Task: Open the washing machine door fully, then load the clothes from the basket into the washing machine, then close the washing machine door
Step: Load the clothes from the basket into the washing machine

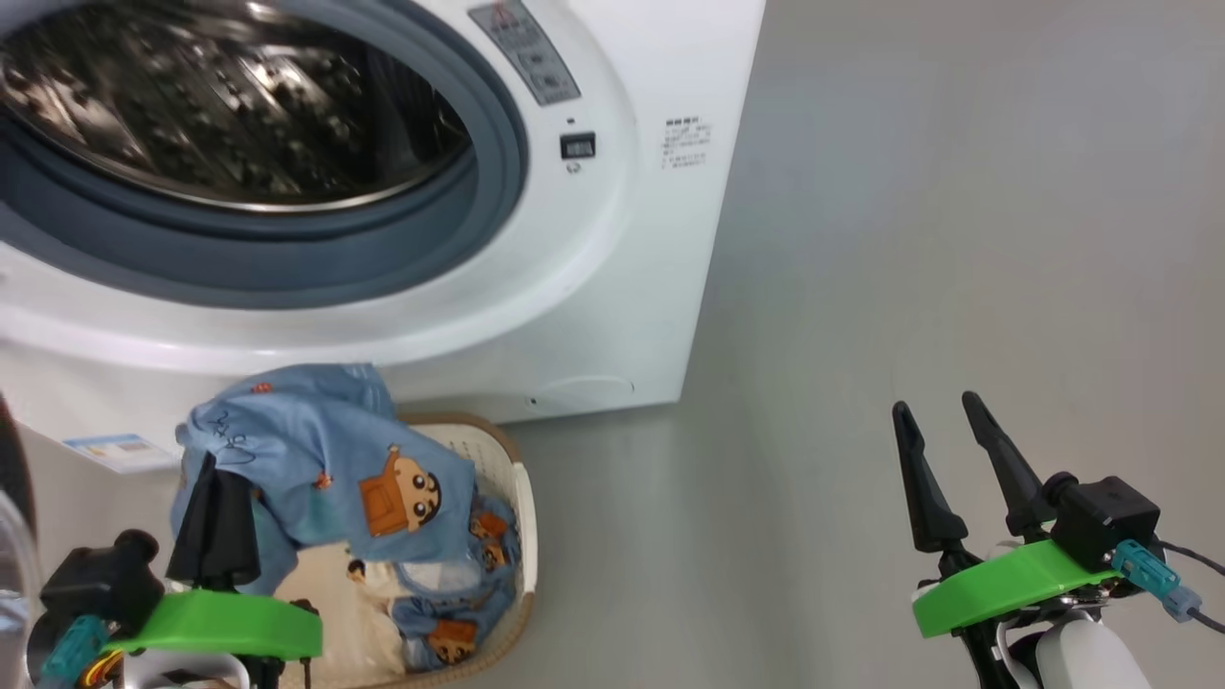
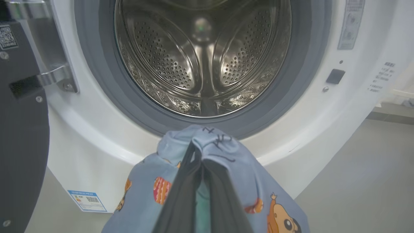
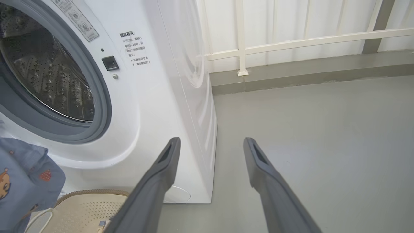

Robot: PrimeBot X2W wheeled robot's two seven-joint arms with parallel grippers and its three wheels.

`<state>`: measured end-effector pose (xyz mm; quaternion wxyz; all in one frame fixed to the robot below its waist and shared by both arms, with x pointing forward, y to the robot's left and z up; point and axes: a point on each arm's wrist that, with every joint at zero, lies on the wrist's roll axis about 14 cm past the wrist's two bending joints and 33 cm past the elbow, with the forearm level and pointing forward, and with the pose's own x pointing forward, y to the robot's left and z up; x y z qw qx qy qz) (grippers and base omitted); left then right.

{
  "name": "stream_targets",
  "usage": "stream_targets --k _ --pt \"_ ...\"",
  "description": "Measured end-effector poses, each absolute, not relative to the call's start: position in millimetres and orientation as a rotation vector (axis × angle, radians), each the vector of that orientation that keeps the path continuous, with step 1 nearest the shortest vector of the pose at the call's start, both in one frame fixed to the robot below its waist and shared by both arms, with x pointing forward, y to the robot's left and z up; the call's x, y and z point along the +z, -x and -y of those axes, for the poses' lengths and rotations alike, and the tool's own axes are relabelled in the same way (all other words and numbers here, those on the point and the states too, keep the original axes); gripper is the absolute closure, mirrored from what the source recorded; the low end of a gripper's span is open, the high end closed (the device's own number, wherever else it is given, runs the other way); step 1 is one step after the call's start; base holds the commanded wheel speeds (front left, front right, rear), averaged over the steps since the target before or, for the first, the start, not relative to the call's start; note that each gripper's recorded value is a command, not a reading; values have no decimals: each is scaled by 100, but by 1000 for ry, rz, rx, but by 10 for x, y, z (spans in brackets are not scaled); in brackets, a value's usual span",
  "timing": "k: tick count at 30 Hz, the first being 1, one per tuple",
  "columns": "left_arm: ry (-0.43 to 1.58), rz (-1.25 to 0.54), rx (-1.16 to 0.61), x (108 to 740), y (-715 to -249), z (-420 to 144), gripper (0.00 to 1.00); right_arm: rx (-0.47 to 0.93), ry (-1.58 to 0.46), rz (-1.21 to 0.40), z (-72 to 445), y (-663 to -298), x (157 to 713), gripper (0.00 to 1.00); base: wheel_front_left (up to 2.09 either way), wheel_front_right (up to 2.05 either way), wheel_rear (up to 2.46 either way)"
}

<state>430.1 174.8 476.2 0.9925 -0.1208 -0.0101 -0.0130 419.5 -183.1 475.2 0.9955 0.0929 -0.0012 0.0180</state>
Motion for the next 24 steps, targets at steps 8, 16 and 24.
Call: stream_targets --k 8,16,24 --pt "230 154 -19 5244 -4113 -1804 100 52 -187 61 1794 -4102 4985 0 0 0 0" --pt "212 192 -14 5389 -3884 -1844 100 52 -177 102 1807 -3978 5143 0 0 0 0" --pt "204 197 2 5411 -3741 -1877 100 31 -159 117 1887 -3813 5197 0 0 0 0"
